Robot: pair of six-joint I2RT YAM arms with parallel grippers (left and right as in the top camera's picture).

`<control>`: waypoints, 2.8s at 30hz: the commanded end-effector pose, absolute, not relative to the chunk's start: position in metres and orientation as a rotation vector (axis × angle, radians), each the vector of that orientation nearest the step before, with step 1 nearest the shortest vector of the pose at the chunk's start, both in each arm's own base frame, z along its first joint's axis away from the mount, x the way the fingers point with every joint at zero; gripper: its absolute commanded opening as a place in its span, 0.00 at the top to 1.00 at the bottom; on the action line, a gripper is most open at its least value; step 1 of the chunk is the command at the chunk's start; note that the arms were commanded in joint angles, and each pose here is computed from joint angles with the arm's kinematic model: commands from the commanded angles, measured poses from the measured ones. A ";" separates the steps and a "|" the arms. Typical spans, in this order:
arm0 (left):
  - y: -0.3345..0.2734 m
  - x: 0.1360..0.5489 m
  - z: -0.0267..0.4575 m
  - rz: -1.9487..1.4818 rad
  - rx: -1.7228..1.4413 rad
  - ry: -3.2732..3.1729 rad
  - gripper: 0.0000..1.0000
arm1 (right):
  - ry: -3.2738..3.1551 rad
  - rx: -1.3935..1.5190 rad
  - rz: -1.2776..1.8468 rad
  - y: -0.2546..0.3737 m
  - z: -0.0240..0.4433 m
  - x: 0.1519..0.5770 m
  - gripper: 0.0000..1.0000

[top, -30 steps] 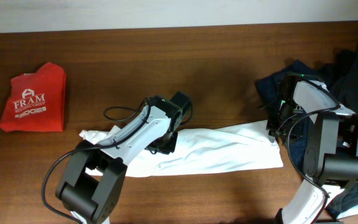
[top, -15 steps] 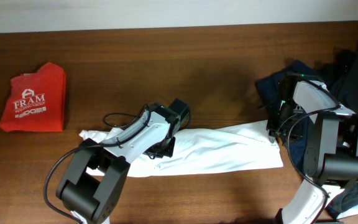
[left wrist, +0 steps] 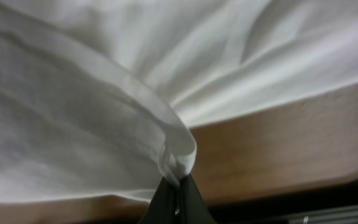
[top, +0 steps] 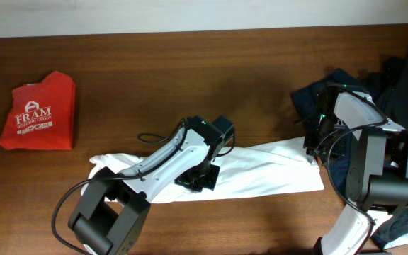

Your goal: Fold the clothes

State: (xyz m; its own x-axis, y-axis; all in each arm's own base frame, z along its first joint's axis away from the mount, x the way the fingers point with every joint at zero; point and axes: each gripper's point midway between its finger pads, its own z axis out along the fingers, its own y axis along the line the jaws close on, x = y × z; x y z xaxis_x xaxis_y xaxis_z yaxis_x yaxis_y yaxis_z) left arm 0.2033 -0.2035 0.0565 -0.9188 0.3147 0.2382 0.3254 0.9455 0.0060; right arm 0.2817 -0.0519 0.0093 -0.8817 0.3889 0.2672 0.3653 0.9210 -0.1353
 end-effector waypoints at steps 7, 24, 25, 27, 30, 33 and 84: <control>-0.198 0.211 0.063 -0.078 -0.492 -2.906 0.55 | -2.788 -0.568 0.145 -0.055 0.012 0.279 0.67; -0.084 0.317 0.017 -0.133 0.058 -2.956 0.42 | -2.788 -0.568 0.145 -0.055 0.012 0.279 0.67; -0.087 0.315 0.012 -0.112 0.060 -2.937 0.45 | -2.788 -0.568 0.145 -0.055 0.012 0.279 0.67; -0.093 0.313 0.009 -0.061 0.027 -2.924 0.61 | -2.788 -0.568 0.145 -0.055 0.012 0.279 0.67; -0.094 0.313 0.009 -0.058 0.025 -2.923 1.00 | -2.788 -0.568 0.145 -0.055 0.012 0.279 0.67; -0.097 0.315 0.012 -0.028 -0.016 -2.929 1.00 | -2.788 -0.568 0.145 -0.055 0.012 0.279 0.67; -0.006 0.369 0.166 0.026 0.656 -3.321 0.46 | -3.078 -0.235 -0.347 -0.016 0.001 0.282 0.16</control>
